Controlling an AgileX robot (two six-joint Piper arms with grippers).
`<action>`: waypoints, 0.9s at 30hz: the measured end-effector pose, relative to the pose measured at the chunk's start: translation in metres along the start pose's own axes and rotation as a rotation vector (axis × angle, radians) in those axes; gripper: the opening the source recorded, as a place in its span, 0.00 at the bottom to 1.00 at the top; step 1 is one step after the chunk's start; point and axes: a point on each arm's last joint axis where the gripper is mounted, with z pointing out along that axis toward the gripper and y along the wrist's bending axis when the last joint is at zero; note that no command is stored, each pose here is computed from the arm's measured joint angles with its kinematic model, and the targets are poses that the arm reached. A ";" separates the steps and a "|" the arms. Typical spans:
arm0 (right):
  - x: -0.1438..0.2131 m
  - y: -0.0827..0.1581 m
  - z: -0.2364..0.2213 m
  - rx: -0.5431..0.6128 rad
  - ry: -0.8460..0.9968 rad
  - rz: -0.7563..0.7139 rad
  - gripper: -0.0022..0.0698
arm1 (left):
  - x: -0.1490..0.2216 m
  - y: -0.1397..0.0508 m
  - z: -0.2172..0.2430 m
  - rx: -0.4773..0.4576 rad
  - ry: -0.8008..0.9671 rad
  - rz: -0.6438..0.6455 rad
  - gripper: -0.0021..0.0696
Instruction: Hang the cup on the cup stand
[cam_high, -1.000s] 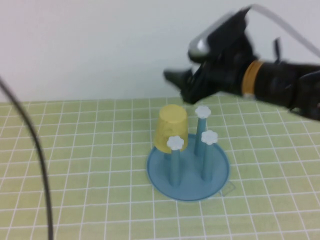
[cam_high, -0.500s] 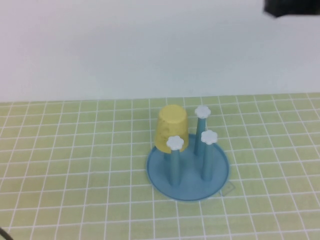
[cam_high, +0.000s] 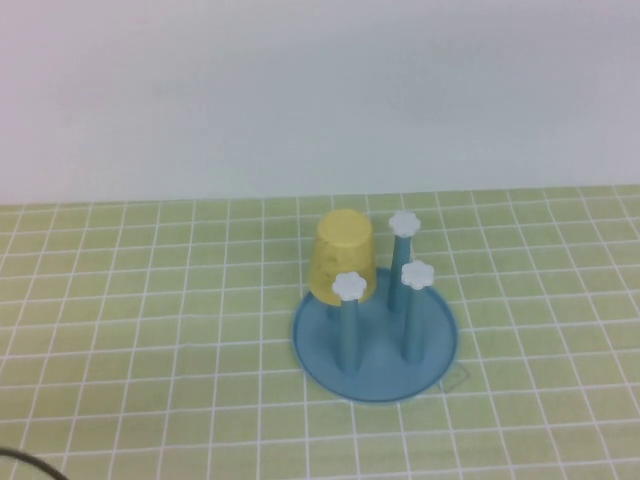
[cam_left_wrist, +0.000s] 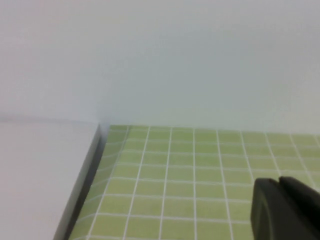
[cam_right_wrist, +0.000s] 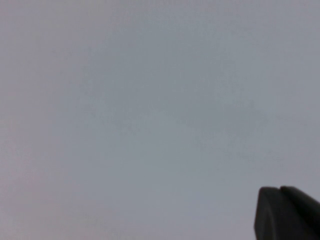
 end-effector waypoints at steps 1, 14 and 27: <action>0.000 -0.001 0.001 0.012 0.006 -0.023 0.03 | 0.012 0.000 0.002 0.002 0.001 0.016 0.03; 0.074 -0.025 -0.066 0.257 0.281 -0.095 0.03 | 0.093 -0.006 0.020 0.076 0.072 0.071 0.03; 0.125 -0.037 -0.191 0.418 0.109 0.015 0.03 | 0.099 -0.006 0.019 0.086 0.143 0.071 0.03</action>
